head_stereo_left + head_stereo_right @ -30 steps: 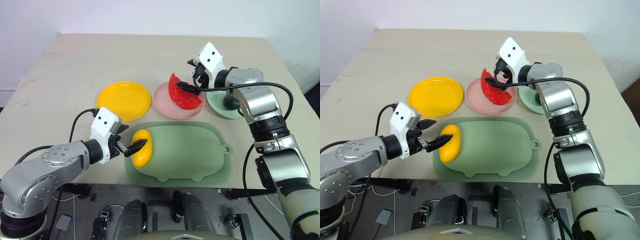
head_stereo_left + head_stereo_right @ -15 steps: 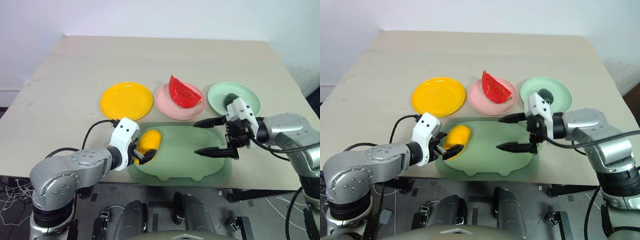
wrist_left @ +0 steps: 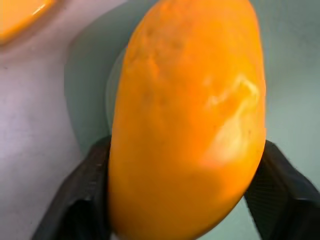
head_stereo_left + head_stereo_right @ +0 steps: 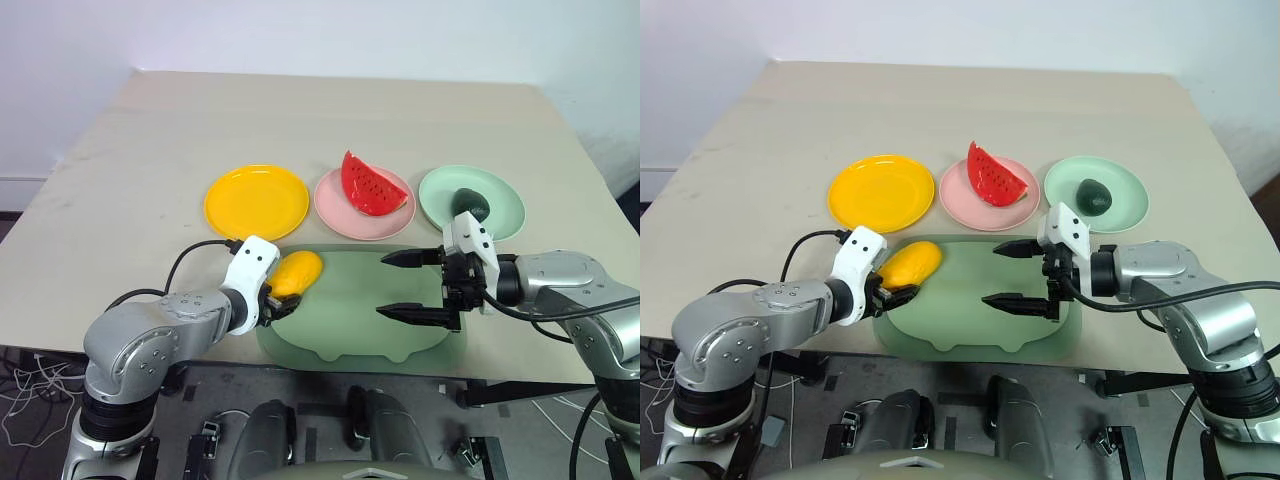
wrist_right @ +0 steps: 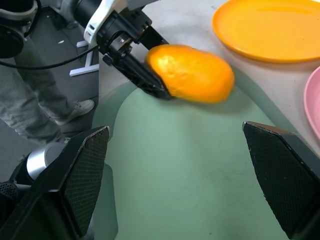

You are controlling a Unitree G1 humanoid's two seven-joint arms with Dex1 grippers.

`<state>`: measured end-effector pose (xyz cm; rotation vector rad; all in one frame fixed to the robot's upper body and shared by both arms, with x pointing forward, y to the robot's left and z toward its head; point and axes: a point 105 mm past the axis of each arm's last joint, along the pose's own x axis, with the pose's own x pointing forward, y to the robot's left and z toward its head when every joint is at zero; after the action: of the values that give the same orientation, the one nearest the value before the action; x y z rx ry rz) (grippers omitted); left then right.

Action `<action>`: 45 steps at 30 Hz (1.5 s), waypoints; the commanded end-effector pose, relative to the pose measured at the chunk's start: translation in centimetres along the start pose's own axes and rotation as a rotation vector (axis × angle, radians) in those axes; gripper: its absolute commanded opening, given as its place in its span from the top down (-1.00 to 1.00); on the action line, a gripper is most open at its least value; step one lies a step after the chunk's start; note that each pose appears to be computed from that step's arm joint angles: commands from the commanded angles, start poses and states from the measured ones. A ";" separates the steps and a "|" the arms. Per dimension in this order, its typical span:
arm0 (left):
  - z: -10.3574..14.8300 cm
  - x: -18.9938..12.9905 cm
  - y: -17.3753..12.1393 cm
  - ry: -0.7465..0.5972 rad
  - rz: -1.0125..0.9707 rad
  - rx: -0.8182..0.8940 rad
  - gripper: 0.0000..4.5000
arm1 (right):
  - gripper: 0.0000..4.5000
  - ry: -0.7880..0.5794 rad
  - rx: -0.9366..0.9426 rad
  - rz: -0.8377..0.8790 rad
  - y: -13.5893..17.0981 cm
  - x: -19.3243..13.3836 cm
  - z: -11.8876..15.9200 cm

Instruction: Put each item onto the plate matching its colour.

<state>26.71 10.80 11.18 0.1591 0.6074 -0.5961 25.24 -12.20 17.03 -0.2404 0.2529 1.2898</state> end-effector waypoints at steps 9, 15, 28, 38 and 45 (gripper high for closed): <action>6.2 -1.4 3.0 -0.224 0.062 -0.007 -0.29 | -1.00 -0.011 -0.047 -0.026 0.0 -0.4 0.9; 9.3 0.9 8.1 -0.227 0.241 -0.061 -0.29 | -1.00 -0.012 -0.050 -0.040 -0.4 -0.1 0.7; 9.1 4.1 10.3 -0.160 0.278 -0.039 -0.99 | -1.00 -0.013 -0.040 -0.148 -0.5 -1.3 0.3; 10.9 -0.6 7.8 -0.341 0.166 -0.020 -0.99 | -1.00 0.021 -0.004 -0.239 -2.8 -3.8 -0.2; 7.9 -6.9 7.7 -0.424 0.148 0.193 -0.99 | -1.00 0.053 0.066 -0.372 -5.7 -7.4 -2.0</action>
<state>31.79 17.46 18.89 0.1961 0.2592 -0.4875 28.42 -19.69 16.53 -0.2259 0.3175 0.9533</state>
